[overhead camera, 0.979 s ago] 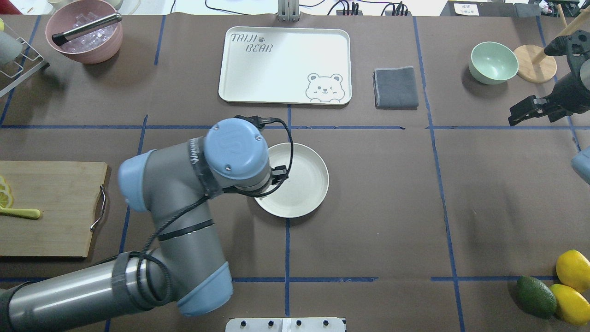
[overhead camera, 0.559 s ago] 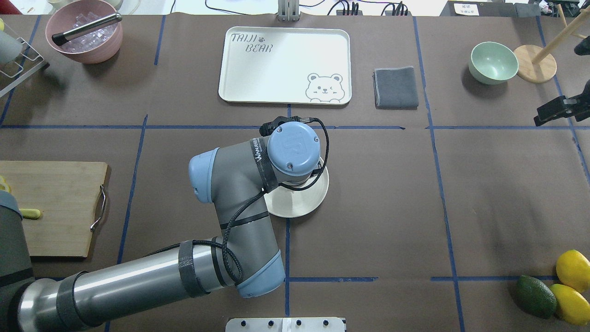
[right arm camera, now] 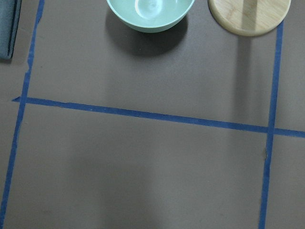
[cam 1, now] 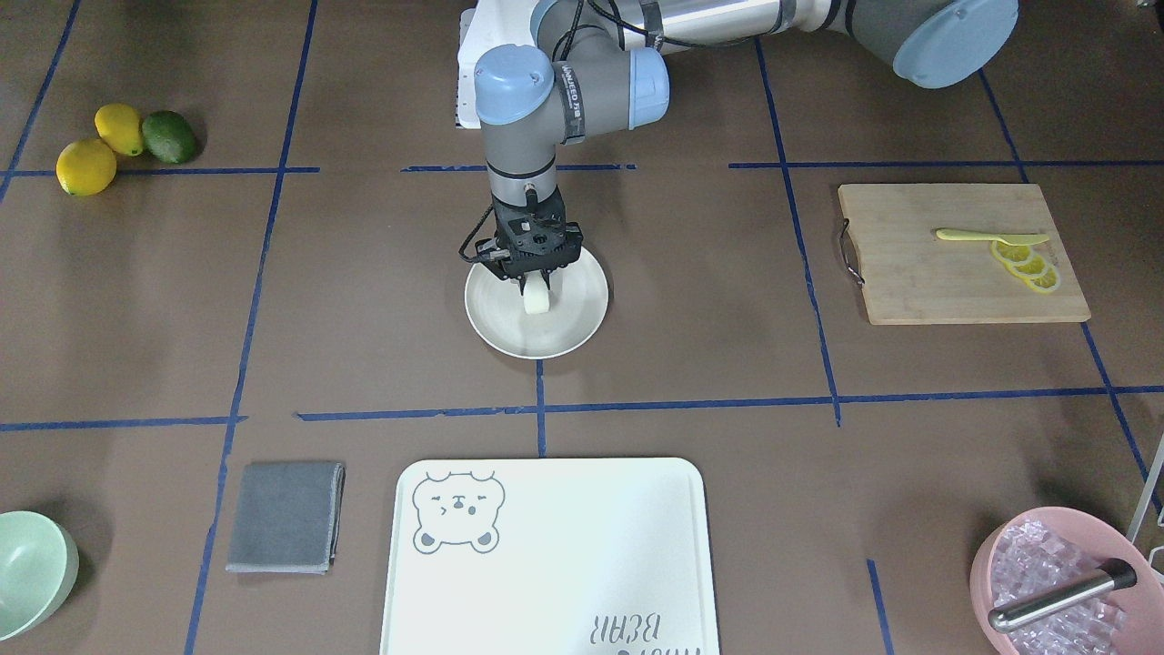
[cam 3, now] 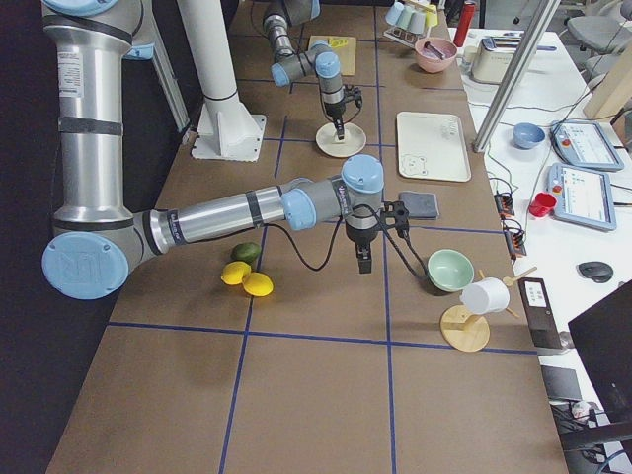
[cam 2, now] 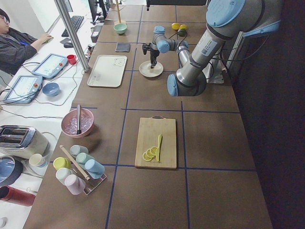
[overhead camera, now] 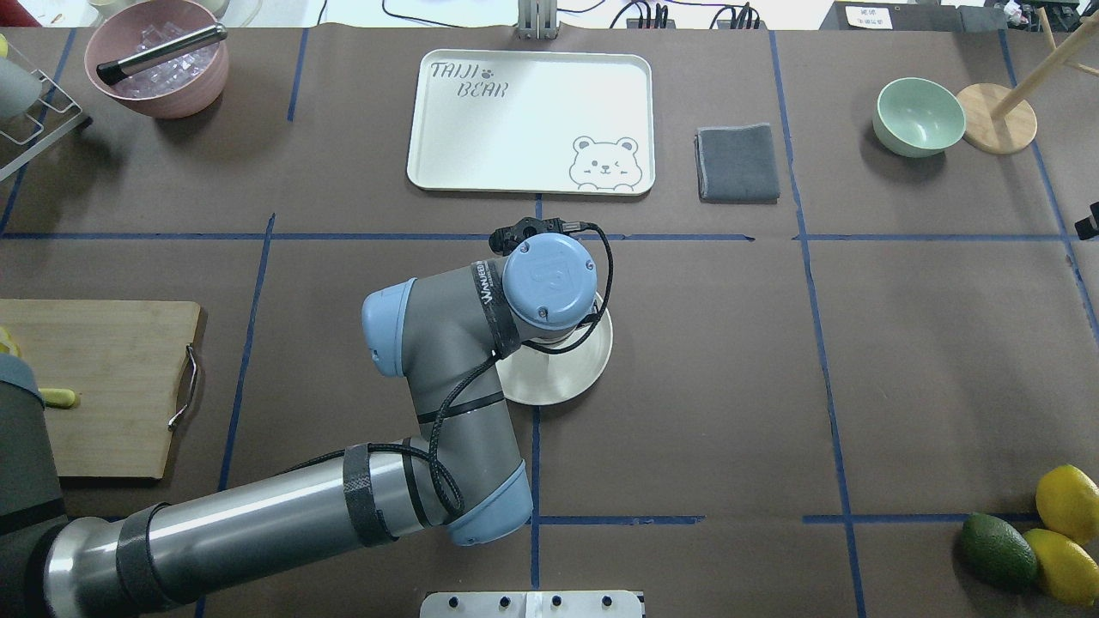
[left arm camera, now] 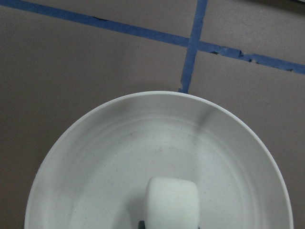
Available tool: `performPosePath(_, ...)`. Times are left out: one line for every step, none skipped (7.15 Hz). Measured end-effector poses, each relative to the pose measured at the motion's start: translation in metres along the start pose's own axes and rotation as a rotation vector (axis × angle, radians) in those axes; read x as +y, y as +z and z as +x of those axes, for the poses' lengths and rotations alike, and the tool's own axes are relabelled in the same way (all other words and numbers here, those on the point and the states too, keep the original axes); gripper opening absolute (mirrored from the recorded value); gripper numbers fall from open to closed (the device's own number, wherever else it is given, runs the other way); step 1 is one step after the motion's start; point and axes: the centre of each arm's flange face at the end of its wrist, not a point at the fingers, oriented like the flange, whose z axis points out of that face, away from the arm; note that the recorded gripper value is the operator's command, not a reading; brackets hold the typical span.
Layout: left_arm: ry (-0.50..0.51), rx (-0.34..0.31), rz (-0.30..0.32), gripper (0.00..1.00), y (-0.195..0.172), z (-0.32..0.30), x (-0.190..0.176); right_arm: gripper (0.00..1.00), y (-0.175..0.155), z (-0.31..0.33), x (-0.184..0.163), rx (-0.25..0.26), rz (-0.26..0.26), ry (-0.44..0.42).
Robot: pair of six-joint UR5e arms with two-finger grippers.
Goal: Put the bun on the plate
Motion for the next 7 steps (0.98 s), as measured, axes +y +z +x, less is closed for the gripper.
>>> performPosePath(0.015,-0.007,0.001,0.9,0.004,-0.003,0.0,1.0,-0.004,0.014,0.004,-0.012,0.0,0.017)
performPosePath(0.032,-0.01,0.0,1.0,0.005,-0.005,0.0,1.0,-0.006,0.026,0.01,-0.02,0.0,0.023)
performPosePath(0.044,-0.009,-0.002,1.0,0.003,-0.006,-0.001,1.0,-0.009,0.037,0.015,-0.021,0.002,0.025)
performPosePath(0.047,0.001,0.0,1.0,-0.004,-0.006,-0.003,1.0,-0.01,0.045,0.02,-0.02,0.001,0.034)
performPosePath(0.04,0.015,-0.003,1.0,-0.016,-0.011,-0.012,1.0,-0.008,0.055,0.027,-0.018,-0.006,0.043)
performPosePath(0.035,0.022,-0.02,1.0,-0.032,-0.027,-0.031,1.0,-0.005,0.068,0.033,-0.013,-0.011,0.035)
performPosePath(0.049,0.019,-0.036,1.0,-0.054,-0.056,-0.057,1.0,-0.003,0.087,0.036,-0.007,-0.013,0.01)
